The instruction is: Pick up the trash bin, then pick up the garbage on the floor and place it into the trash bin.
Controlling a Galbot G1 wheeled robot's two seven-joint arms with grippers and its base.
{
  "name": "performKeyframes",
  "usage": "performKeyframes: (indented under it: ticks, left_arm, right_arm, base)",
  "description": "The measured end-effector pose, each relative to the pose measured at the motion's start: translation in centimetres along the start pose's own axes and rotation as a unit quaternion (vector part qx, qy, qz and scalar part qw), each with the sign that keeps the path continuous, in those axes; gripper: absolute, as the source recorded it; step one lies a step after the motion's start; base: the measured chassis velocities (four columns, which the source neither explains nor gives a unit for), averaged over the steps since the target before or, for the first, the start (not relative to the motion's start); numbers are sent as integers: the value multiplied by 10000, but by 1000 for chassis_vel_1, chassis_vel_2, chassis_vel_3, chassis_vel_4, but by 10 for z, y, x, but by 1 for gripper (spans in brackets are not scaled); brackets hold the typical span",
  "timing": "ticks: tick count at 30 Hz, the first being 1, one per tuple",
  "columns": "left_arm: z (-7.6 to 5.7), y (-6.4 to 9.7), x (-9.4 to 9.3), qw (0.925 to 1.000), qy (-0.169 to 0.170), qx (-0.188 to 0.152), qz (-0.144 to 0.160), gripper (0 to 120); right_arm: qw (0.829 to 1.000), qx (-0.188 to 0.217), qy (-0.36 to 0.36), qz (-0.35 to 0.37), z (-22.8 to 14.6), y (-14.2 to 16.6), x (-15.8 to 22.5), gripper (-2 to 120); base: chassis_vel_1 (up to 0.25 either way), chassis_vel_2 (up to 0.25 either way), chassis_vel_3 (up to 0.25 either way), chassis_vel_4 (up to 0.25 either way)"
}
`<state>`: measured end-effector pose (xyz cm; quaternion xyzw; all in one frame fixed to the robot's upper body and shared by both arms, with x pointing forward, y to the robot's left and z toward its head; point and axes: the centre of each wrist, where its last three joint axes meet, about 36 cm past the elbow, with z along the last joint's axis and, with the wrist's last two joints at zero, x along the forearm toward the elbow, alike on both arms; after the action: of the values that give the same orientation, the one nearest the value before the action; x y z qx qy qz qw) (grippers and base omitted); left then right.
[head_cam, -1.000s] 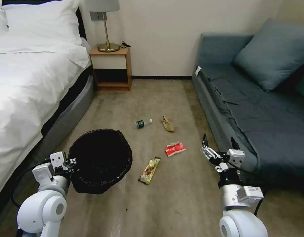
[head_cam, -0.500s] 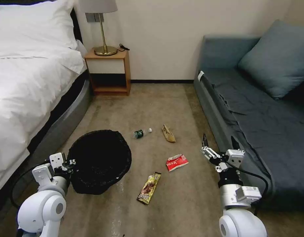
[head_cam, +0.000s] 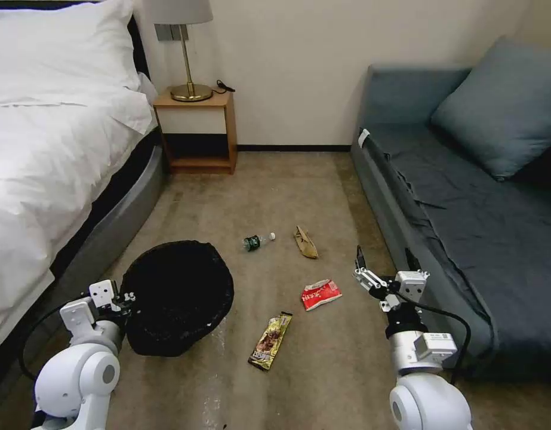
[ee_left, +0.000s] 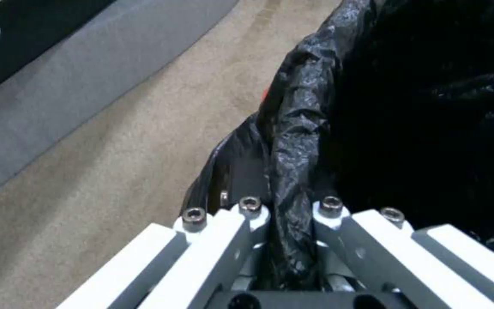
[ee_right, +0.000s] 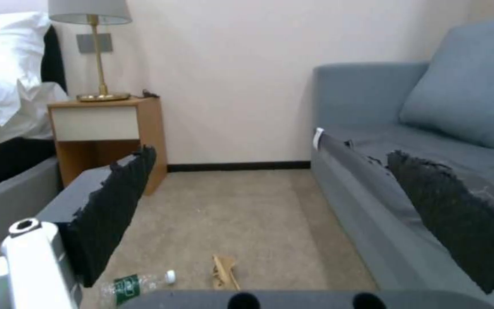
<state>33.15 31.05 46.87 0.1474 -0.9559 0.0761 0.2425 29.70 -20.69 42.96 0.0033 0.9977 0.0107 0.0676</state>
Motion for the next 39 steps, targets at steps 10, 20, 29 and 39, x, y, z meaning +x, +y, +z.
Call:
performKeyframes:
  ticks: [10, 20, 29, 39]
  left_arm:
    - [-4, 1, -2, 10000, -55, 17, 2, 3]
    - [-8, 2, 1, 9999, -131, -20, 8, 3]
    - [-6, 4, -4, 10000, -90, 5, -35, 3]
    - [-3, 5, -5, 9999, -62, -9, -102, 3]
  right_arm:
    - [9994, -104, 328, 23, 4, 2, -5, 100]
    - [9468, -1534, 2827, 110, 13, 22, -9, 100]
    - [8389, -2248, 4950, -273, 93, 85, -8, 100]
    - [8276, -1851, 5291, -297, 153, 115, -17, 100]
  base:
    - [-87, 73, 89, -72]
    - [-30, 31, 44, -23]
    - [0, 0, 0, 0]
    - [0, 0, 0, 0]
